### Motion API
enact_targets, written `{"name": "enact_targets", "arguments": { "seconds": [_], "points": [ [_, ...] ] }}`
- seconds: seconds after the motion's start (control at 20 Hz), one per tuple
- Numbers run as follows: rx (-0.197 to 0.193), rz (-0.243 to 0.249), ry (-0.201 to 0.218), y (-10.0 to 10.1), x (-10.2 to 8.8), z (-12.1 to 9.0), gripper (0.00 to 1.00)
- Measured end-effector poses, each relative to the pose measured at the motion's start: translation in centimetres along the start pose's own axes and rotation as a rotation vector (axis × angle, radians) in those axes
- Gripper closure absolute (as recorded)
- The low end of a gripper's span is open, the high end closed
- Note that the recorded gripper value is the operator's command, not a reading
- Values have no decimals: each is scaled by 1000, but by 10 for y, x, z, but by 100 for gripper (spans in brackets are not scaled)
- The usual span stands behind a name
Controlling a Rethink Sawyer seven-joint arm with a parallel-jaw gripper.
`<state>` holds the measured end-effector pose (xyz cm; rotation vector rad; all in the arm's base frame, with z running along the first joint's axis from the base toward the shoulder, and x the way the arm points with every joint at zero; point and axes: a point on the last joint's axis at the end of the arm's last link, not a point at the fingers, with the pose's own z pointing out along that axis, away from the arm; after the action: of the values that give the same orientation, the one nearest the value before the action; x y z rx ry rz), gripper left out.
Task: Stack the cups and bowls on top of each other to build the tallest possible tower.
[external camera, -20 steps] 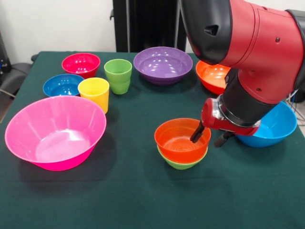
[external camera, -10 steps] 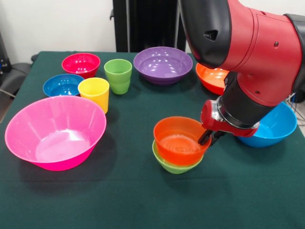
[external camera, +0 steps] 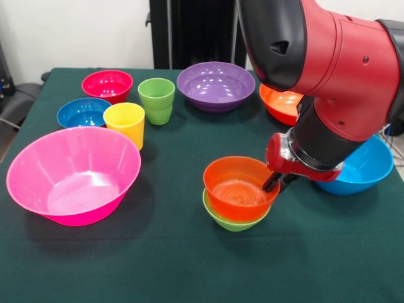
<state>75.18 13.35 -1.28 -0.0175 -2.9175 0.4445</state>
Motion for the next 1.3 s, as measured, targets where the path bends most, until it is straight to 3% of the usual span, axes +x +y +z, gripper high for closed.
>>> {"name": "enact_targets", "arguments": {
  "seconds": [0.85,0.9,1.3],
  "points": [
    [1,-4,10,3,2,8,100],
    [1,-4,10,3,2,8,0],
    [1,-3,-4,4,-2,3,0]
  ]
}}
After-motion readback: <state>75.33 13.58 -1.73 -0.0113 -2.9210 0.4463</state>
